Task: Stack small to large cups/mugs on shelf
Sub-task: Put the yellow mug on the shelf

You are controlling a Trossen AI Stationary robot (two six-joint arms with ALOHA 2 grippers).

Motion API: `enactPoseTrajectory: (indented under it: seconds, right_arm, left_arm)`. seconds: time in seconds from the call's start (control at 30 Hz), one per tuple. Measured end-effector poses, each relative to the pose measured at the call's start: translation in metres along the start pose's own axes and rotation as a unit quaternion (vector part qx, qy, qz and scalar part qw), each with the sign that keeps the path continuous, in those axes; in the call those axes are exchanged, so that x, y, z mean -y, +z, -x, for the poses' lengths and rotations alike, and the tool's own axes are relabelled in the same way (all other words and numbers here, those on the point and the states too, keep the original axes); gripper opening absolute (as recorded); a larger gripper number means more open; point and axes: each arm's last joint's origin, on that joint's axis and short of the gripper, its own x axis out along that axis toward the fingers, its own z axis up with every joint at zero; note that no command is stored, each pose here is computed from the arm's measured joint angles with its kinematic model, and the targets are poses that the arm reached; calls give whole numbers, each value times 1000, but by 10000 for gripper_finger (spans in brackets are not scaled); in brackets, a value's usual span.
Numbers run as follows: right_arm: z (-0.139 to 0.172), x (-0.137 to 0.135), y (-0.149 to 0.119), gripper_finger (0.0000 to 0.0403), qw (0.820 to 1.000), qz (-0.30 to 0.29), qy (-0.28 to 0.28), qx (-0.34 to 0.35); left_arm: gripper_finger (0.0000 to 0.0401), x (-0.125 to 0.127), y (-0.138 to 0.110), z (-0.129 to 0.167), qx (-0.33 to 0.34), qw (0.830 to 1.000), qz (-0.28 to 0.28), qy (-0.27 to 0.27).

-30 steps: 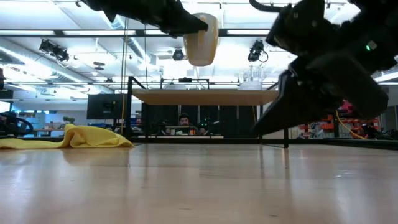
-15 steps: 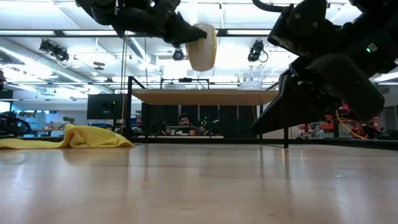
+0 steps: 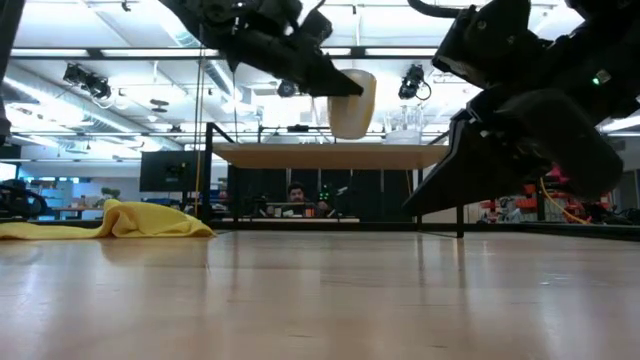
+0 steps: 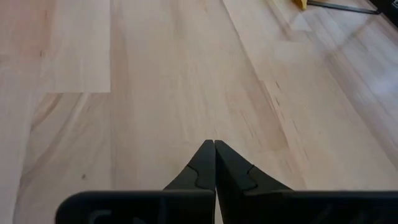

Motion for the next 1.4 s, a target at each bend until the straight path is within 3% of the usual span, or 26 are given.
enactPoseTrajectory:
  seconds: [0.33,1.4]
  right_arm:
    - [3,-3,-1,5,1000,-1,-1,5]
    - [3,-2,-2,5,1000,-3,-5,0]
  left_arm:
    - [41,-22,-21,3,-31,998,26,43]
    - [41,-21,-25,-3,-27,998,50,39]
